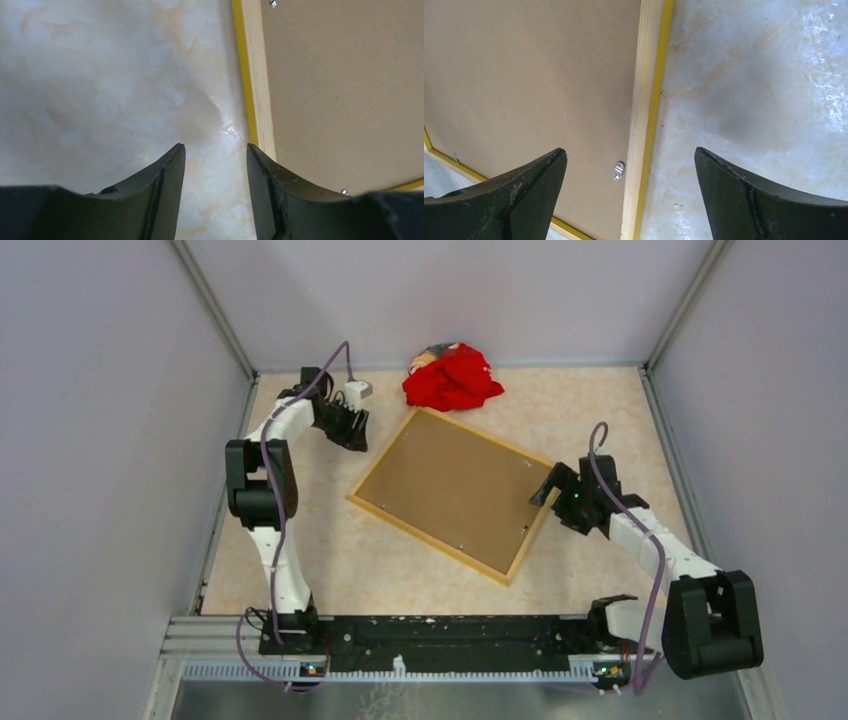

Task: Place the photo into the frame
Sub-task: Adjust the photo frame at the center of the board, then install the photo frame at the center of the board.

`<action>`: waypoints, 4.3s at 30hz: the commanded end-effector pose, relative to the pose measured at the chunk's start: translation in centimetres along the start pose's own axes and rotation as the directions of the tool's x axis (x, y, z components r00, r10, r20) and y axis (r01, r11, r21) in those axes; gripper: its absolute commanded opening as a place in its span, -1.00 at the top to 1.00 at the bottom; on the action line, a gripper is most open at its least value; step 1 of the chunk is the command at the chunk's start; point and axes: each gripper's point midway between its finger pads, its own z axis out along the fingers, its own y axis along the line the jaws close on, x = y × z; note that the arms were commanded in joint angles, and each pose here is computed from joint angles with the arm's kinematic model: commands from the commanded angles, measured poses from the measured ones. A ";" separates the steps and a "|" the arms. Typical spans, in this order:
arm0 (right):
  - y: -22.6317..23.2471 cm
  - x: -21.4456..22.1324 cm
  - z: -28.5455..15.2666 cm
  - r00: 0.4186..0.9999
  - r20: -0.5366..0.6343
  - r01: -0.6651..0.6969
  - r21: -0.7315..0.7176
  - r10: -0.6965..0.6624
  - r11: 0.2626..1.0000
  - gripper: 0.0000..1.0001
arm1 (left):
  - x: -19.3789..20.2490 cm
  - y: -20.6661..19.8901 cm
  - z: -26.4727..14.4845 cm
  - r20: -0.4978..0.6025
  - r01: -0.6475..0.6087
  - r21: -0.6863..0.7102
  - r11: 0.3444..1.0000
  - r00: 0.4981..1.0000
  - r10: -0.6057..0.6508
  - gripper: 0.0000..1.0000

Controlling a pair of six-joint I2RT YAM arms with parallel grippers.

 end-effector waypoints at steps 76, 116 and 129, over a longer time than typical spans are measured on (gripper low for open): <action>31.5 10.3 5.0 0.879 0.008 0.363 -0.659 -0.476 0.659 -0.47 | 8.0 -9.1 2.3 -0.159 0.259 0.373 0.891 0.964 -0.214 0.54; 32.3 18.8 8.5 0.827 -0.147 0.308 -0.688 -0.542 0.657 -0.39 | 8.9 -8.2 2.1 -0.164 0.229 0.293 0.928 0.969 -0.187 0.79; 32.6 19.2 8.4 0.828 -0.170 0.278 -0.704 -0.535 0.653 -0.37 | 8.7 -8.0 1.9 -0.160 0.220 0.283 0.934 0.970 -0.181 0.80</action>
